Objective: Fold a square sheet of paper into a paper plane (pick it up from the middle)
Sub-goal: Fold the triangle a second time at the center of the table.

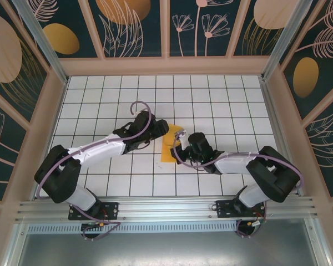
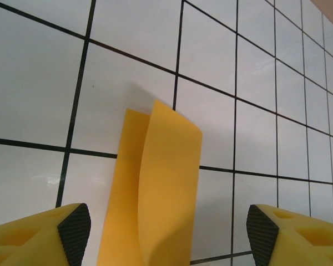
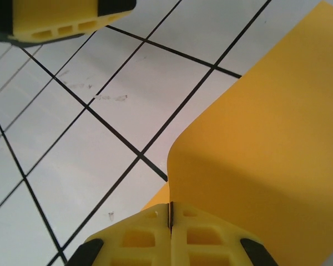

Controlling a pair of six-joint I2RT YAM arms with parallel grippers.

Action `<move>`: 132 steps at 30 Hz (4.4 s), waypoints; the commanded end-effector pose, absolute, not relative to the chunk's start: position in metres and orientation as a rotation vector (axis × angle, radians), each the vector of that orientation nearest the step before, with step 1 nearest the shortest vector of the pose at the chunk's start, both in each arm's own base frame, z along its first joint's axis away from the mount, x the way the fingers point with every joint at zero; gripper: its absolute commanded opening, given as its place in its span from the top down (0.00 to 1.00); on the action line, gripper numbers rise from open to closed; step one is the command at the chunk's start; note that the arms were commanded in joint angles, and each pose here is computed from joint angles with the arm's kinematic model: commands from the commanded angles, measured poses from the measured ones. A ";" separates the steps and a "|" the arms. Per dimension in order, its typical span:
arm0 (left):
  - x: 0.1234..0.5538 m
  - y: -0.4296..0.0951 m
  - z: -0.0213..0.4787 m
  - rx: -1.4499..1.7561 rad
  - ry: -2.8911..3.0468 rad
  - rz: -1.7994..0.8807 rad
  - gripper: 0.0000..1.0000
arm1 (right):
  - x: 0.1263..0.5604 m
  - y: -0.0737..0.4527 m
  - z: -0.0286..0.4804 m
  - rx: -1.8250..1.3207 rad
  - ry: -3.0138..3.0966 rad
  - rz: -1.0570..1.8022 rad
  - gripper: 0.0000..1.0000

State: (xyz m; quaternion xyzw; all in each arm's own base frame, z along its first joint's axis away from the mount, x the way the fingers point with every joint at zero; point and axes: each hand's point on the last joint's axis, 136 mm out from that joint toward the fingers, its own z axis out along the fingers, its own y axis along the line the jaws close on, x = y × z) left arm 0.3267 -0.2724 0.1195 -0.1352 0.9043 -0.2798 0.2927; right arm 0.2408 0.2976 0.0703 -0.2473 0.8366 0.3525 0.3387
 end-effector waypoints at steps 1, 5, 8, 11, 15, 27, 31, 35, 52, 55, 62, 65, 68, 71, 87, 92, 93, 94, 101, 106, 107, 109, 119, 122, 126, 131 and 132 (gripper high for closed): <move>0.324 -0.271 0.114 -0.313 2.411 -0.743 0.27 | 0.236 0.308 0.074 -0.538 2.255 1.178 0.98; 0.324 -0.283 0.110 -0.270 2.425 -0.799 0.35 | 0.246 0.297 0.065 -0.420 2.313 1.285 0.98; 0.325 -0.287 0.106 -0.257 2.439 -0.802 0.39 | 0.251 0.291 0.061 -0.347 2.338 1.368 0.97; 0.326 -0.291 0.100 -0.231 2.460 -0.794 0.40 | 0.253 0.289 0.059 -0.323 2.353 1.431 0.97; 0.341 -0.305 0.105 -0.191 2.460 -0.795 0.44 | 0.249 0.289 0.059 -0.360 2.356 1.437 0.97; 0.372 -0.357 0.075 -0.112 2.557 -0.926 0.64 | 0.242 0.286 0.068 -0.441 2.302 1.421 0.97; 0.368 -0.363 0.058 -0.093 2.604 -0.955 0.66 | 0.243 0.284 0.067 -0.431 2.298 1.399 0.97; 0.362 -0.360 0.042 -0.087 2.644 -0.929 0.67 | 0.243 0.282 0.064 -0.420 2.306 1.386 0.97; 0.346 -0.335 0.003 0.001 2.749 -0.740 0.66 | 0.249 0.264 0.045 -0.371 2.423 1.182 0.94; 0.346 -0.335 0.002 0.026 2.759 -0.716 0.66 | 0.251 0.264 0.042 -0.388 2.445 1.153 0.94; 0.346 -0.330 -0.003 0.050 2.780 -0.662 0.66 | 0.260 0.258 0.047 -0.380 2.448 1.127 0.94; 0.346 -0.329 -0.005 0.055 2.784 -0.652 0.66 | 0.260 0.259 0.053 -0.392 2.434 1.151 0.95; 0.348 -0.334 0.001 0.053 2.768 -0.680 0.66 | 0.256 0.264 0.056 -0.412 2.426 1.208 0.97; 0.354 -0.336 0.008 0.046 2.748 -0.687 0.66 | 0.254 0.267 0.059 -0.381 2.414 1.260 0.98; 0.326 -0.308 0.104 -0.136 2.524 -0.873 0.75 | 0.260 0.271 0.062 -0.219 2.394 1.343 1.00; 0.290 -0.314 0.084 -0.170 2.577 -0.986 0.87 | 0.263 0.270 0.061 -0.185 2.393 1.330 1.00; 0.286 -0.316 0.078 -0.168 2.597 -0.977 0.90 | 0.263 0.270 0.060 -0.179 2.396 1.329 1.00; 0.283 -0.320 0.072 -0.162 2.616 -0.971 0.92 | 0.263 0.270 0.060 -0.178 2.397 1.329 1.00; 0.279 -0.329 0.038 -0.170 2.701 -0.892 0.98 | 0.262 0.268 0.053 -0.161 2.421 1.309 1.00; 0.275 -0.327 0.024 -0.153 2.740 -0.854 0.98 | 0.262 0.268 0.052 -0.159 2.428 1.307 0.99; 0.274 -0.328 0.022 -0.143 2.749 -0.854 0.98 | 0.261 0.268 0.052 -0.159 2.429 1.307 0.99; 0.273 -0.325 0.016 -0.135 2.765 -0.821 0.98 | 0.262 0.266 0.052 -0.154 2.432 1.294 0.98; 0.268 -0.307 -0.005 -0.080 2.826 -0.655 0.97 | 0.273 0.255 0.047 -0.217 2.480 1.168 0.95; 0.268 -0.307 -0.007 -0.064 2.833 -0.643 0.97 | 0.273 0.254 0.047 -0.255 2.485 1.177 0.95; 0.268 -0.307 -0.011 -0.048 2.846 -0.623 0.96 | 0.276 0.250 0.046 -0.314 2.498 1.159 0.95; 0.269 -0.306 -0.013 -0.025 2.852 -0.605 0.96 | 0.279 0.250 0.046 -0.399 2.493 1.180 0.94; 0.268 -0.306 -0.014 -0.021 2.855 -0.600 0.96 | 0.279 0.251 0.046 -0.415 2.492 1.182 0.94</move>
